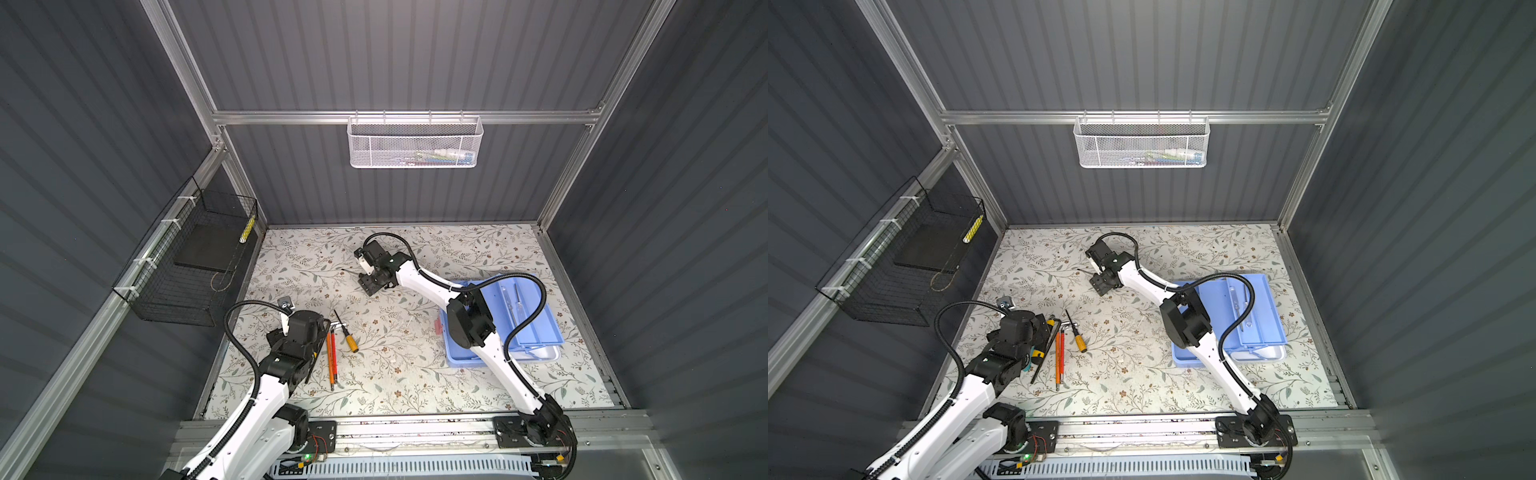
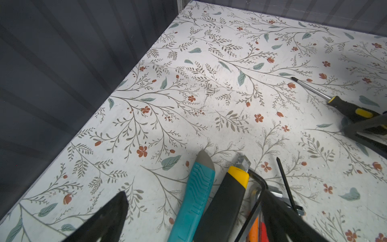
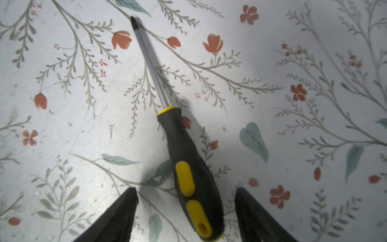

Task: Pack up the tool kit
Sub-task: 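Grasp the black-and-yellow screwdriver by its handle with the right gripper and lift, then carry the black-and-yellow screwdriver over the box and lower it into the compartment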

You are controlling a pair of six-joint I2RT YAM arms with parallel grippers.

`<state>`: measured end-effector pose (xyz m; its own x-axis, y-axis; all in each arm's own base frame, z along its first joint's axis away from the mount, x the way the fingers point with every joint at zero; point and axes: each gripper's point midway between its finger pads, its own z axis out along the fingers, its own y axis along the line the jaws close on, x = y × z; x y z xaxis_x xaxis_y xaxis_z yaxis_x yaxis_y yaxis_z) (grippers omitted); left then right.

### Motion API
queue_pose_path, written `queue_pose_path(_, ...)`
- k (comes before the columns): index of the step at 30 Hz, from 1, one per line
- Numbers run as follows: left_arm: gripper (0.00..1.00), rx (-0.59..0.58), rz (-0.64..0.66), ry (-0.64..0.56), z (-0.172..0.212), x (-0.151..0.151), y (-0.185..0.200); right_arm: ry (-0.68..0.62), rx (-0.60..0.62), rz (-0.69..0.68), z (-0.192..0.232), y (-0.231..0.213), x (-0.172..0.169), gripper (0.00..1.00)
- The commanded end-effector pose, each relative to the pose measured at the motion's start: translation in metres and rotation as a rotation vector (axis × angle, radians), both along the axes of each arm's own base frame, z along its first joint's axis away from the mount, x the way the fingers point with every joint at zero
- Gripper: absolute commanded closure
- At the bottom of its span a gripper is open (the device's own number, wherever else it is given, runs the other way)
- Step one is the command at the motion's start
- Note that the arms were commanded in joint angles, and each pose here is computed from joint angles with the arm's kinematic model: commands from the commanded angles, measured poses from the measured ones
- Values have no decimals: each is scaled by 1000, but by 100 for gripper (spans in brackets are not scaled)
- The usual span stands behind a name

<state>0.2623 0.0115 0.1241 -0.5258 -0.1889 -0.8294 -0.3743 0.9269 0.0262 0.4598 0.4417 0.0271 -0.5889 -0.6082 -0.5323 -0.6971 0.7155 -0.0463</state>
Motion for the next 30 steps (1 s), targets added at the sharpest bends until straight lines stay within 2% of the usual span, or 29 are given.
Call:
queue_pose_path(1,1,3,10,-27,10,3,2,38,45,41,-5,10,-3,27)
queue_pose_path(8,1,4,13,-27,10,3,3,85,79,22,-8,15,-9,48)
queue_pose_path(22,1,2,15,-34,11,1,4,78,45,-18,-6,8,-9,77)
queue_pose_path(26,1,1,17,-36,12,1,4,70,74,-38,16,6,-9,87)
queue_pose_path(30,1,3,23,-36,12,1,5,12,109,-43,61,-5,-13,94)
